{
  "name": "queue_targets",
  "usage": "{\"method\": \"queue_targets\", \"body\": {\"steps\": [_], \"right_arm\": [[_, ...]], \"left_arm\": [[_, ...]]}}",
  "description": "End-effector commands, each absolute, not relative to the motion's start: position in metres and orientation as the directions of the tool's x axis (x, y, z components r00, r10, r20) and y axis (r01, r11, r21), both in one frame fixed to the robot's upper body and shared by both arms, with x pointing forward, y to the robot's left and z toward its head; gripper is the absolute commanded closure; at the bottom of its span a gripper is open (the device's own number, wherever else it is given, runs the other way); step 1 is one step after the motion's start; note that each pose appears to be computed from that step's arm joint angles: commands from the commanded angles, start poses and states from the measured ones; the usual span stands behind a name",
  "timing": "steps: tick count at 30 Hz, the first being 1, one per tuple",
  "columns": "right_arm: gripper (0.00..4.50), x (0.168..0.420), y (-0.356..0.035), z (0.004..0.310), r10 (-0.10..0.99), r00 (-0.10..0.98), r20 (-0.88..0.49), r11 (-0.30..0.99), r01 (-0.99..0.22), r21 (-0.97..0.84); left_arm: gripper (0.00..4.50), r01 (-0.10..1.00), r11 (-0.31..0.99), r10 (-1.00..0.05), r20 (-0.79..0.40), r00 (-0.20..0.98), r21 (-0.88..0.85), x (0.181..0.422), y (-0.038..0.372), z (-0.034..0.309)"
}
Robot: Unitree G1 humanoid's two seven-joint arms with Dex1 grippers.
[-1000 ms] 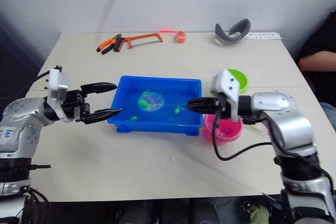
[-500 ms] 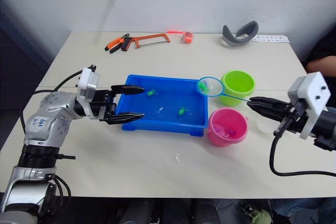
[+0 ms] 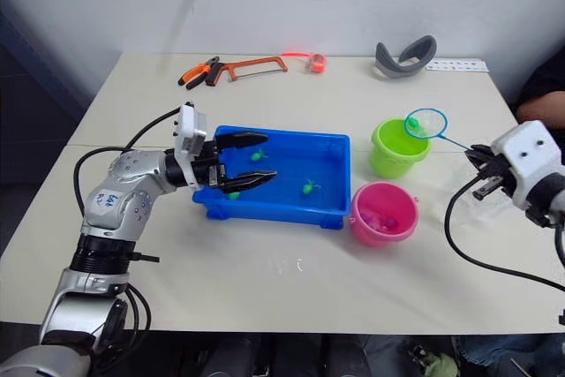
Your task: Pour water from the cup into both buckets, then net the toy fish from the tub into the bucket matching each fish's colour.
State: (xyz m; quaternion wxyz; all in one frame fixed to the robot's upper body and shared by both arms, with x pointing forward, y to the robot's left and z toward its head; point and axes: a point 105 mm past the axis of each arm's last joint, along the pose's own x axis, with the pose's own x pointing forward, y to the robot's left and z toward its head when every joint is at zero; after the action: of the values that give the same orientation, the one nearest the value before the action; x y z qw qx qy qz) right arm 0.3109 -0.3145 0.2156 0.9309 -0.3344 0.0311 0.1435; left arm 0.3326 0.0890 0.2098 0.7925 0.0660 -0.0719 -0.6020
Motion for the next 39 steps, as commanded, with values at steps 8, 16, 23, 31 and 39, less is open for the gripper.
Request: {"method": "queue_targets", "body": {"steps": [8, 16, 23, 31, 39], "right_arm": [[4.5, 0.324, -0.317, 0.233, 0.208, 0.977, -0.042, 0.318, -0.109, -0.942], [4.5, 0.314, -0.309, 0.229, 0.287, 0.953, -0.095, 0.029, -0.108, -0.994], [4.5, 0.311, -0.302, 0.228, 0.326, 0.944, -0.059, -0.338, 0.059, -0.939], [4.5, 0.315, -0.318, 0.216, 0.298, 0.952, -0.076, -0.461, 0.073, -0.885], [4.5, 0.319, -0.321, 0.223, 0.338, 0.941, 0.012, -0.4, 0.155, -0.903]], "left_arm": [[0.03, 0.919, 0.293, -0.956, 0.063, 0.287, 0.263, 0.33, 0.078, 0.222], [0.03, 0.911, 0.316, -0.949, 0.094, 0.302, 0.264, 0.331, 0.077, 0.222], [0.03, 0.91, 0.325, -0.945, 0.109, 0.307, 0.258, 0.333, 0.073, 0.219], [0.03, 0.91, 0.324, -0.945, 0.119, 0.304, 0.257, 0.333, 0.071, 0.218], [0.03, 0.906, 0.329, -0.943, 0.131, 0.305, 0.266, 0.334, 0.069, 0.221]]}}
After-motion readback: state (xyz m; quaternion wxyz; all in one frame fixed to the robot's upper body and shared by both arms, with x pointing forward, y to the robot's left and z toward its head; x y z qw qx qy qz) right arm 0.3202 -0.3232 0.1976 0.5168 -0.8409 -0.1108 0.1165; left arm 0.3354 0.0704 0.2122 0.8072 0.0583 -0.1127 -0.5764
